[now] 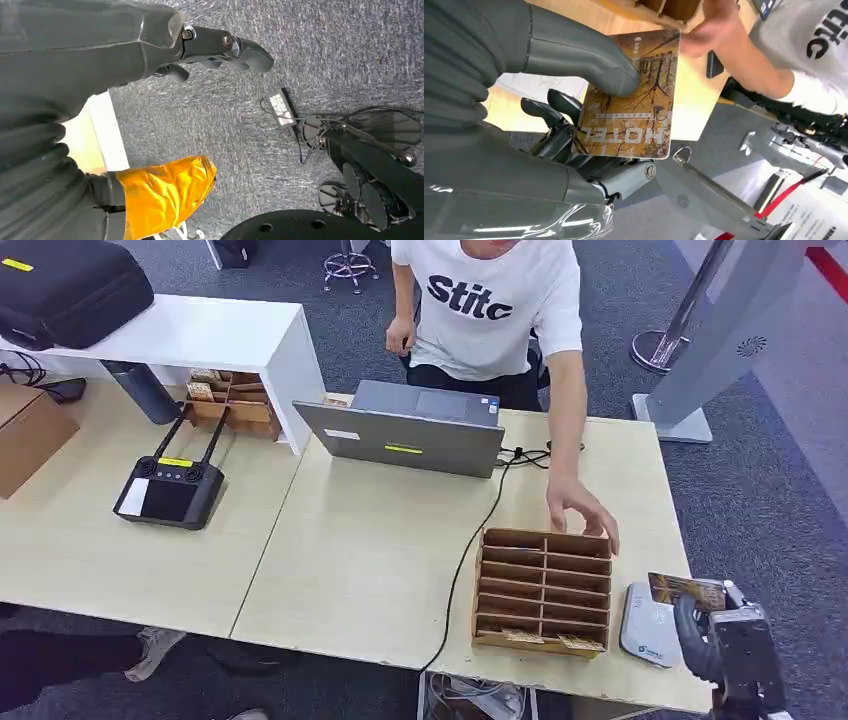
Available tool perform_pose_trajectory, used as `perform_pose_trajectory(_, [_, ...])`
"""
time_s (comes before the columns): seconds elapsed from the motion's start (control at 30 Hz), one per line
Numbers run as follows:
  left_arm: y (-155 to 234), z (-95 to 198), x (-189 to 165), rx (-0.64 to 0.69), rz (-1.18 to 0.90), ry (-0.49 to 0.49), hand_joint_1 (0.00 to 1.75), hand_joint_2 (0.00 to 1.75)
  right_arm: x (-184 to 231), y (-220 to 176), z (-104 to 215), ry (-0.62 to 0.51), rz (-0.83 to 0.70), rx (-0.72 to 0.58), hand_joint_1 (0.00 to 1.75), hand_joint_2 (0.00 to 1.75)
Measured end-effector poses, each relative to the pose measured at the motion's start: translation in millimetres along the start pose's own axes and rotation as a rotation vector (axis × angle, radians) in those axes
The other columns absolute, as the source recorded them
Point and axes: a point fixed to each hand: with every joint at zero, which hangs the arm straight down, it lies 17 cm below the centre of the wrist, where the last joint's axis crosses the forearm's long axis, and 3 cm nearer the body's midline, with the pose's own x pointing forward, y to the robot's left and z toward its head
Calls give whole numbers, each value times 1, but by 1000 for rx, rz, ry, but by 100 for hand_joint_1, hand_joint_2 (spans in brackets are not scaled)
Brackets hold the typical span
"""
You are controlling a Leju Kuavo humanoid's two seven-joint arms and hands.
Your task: Pass the card to the sensor for recognition and then transmit it.
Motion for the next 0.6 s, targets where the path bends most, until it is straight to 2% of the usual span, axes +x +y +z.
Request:
perform_pose_trajectory(0.2, [1, 0, 0, 6, 7, 0, 0, 175, -27, 0, 3, 65, 48, 23, 175, 175])
perform_pose_trajectory(0.43, [2, 0, 0, 13, 8, 3, 0, 175, -62, 18, 22, 160, 102, 78, 175, 175])
perform_pose_trajectory(0.6, [2, 0, -1, 14, 1, 6, 0, 175, -82, 24, 32, 209, 273, 100, 175, 175])
